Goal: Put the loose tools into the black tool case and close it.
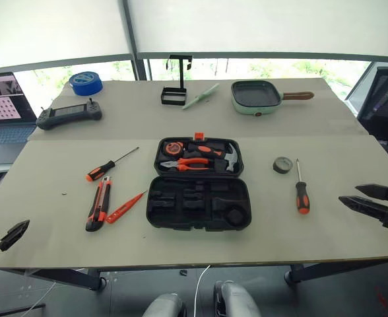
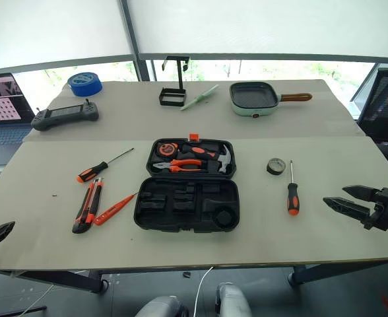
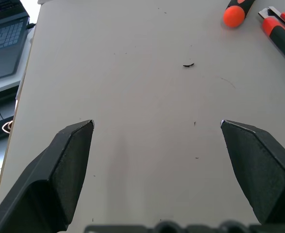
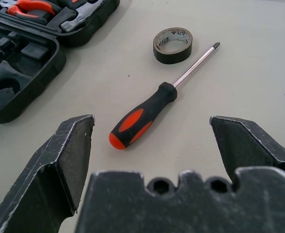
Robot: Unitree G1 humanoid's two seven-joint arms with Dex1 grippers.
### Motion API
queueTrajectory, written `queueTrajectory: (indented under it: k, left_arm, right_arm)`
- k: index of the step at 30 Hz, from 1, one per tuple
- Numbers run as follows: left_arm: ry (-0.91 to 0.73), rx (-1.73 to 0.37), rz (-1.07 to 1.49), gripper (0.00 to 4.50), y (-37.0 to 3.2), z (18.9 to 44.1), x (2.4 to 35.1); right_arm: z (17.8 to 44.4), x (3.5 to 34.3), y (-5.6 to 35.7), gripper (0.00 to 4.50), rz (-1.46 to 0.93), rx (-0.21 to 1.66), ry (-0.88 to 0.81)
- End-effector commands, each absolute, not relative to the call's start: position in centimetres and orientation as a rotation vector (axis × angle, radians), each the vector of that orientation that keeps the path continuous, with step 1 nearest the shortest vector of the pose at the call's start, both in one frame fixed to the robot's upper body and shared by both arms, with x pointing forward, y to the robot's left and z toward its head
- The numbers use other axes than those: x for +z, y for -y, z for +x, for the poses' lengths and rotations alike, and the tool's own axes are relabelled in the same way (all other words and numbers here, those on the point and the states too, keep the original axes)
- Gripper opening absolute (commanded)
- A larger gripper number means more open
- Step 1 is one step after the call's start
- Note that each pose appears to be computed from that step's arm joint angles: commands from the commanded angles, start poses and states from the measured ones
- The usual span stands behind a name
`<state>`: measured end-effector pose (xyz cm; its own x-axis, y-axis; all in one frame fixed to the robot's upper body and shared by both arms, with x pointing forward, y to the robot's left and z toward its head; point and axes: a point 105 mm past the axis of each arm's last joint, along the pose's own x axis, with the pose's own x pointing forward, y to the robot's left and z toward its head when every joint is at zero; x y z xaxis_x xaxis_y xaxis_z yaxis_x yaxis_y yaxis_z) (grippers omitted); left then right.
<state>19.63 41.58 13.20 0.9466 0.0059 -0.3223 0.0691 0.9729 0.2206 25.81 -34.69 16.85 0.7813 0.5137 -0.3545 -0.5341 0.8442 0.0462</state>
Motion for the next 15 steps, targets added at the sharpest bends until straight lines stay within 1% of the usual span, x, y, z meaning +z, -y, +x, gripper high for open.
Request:
queueTrajectory:
  k: [1,4,6,10,11,13,14,15]
  left_arm:
    - [-0.321,-0.044,0.258,4.50,-41.4,19.9,13.8]
    - [-0.317,-0.058,0.264,4.50,-41.0,20.9,13.9]
    - [-0.300,-0.083,0.258,4.50,-40.4,21.7,14.5]
    - [-0.265,-0.157,0.308,4.50,-38.6,24.6,16.6]
    - [-0.271,-0.156,0.337,4.50,-38.5,25.4,16.9]
    - [-0.260,-0.210,0.348,4.50,-37.5,28.3,18.3]
    - [-0.254,-0.235,0.343,4.50,-37.1,29.3,18.8]
    - [-0.266,-0.279,0.351,4.50,-36.5,30.7,19.2]
  right_arm:
    - [25.8,18.0,34.7,4.45,-0.085,0.558,-0.317]
    - [25.9,17.9,35.2,4.45,-0.117,0.524,-0.309]
    - [26.2,18.3,35.0,4.45,-0.142,0.530,-0.296]
    - [26.9,20.5,31.9,4.45,-0.199,0.627,-0.236]
    - [27.1,20.9,31.0,4.45,-0.208,0.658,-0.223]
    - [27.5,22.8,27.2,4.45,-0.251,0.781,-0.162]
    - [27.5,23.4,25.9,4.45,-0.262,0.823,-0.145]
    - [27.4,24.1,23.7,4.45,-0.287,0.903,-0.122]
